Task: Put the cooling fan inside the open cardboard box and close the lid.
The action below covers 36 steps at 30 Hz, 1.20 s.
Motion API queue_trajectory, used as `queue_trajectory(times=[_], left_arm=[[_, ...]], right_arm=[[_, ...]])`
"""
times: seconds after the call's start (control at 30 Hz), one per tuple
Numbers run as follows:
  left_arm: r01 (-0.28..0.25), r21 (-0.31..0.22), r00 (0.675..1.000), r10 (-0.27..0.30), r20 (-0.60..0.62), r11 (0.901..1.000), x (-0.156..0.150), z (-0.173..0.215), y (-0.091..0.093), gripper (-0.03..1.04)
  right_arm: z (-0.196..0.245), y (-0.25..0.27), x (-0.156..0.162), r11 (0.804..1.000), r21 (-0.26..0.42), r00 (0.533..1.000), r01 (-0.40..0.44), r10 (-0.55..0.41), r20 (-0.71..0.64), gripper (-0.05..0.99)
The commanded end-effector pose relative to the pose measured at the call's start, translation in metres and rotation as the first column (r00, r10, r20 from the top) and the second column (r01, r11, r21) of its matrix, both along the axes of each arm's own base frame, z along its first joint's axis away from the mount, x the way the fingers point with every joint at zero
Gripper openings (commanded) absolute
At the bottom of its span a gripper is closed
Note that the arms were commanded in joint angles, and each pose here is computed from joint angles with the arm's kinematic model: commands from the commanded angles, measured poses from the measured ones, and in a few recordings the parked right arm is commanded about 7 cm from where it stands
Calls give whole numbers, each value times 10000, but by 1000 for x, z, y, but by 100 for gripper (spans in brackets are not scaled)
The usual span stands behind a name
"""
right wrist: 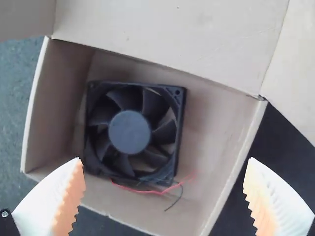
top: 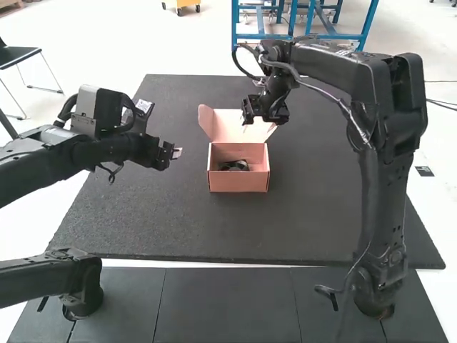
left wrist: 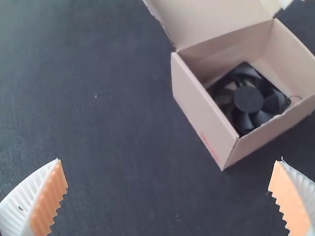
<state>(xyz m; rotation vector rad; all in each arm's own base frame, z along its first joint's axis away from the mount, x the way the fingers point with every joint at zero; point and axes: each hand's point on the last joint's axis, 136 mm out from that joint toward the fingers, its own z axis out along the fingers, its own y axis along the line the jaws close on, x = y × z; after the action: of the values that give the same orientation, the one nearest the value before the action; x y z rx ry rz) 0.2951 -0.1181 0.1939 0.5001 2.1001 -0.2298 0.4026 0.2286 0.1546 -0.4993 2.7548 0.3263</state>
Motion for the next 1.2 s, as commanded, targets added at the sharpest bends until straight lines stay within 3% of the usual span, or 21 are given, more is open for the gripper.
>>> queue_trajectory(times=[0.0,0.5,1.17], left_arm=[[-172,-239,9987,183,475,9996,16,24,-1,97],[-1054,-122,9934,1058,435,9944,64,24,13,97],[-1286,172,9917,1284,90,9915,107,7,7,97]], right_arm=[[35,-23,3,9989,-274,9929,-380,409,1113,74],[43,-63,-19,9947,-539,9639,-871,978,2478,75],[51,-72,0,9970,763,9322,149,-414,3596,75]])
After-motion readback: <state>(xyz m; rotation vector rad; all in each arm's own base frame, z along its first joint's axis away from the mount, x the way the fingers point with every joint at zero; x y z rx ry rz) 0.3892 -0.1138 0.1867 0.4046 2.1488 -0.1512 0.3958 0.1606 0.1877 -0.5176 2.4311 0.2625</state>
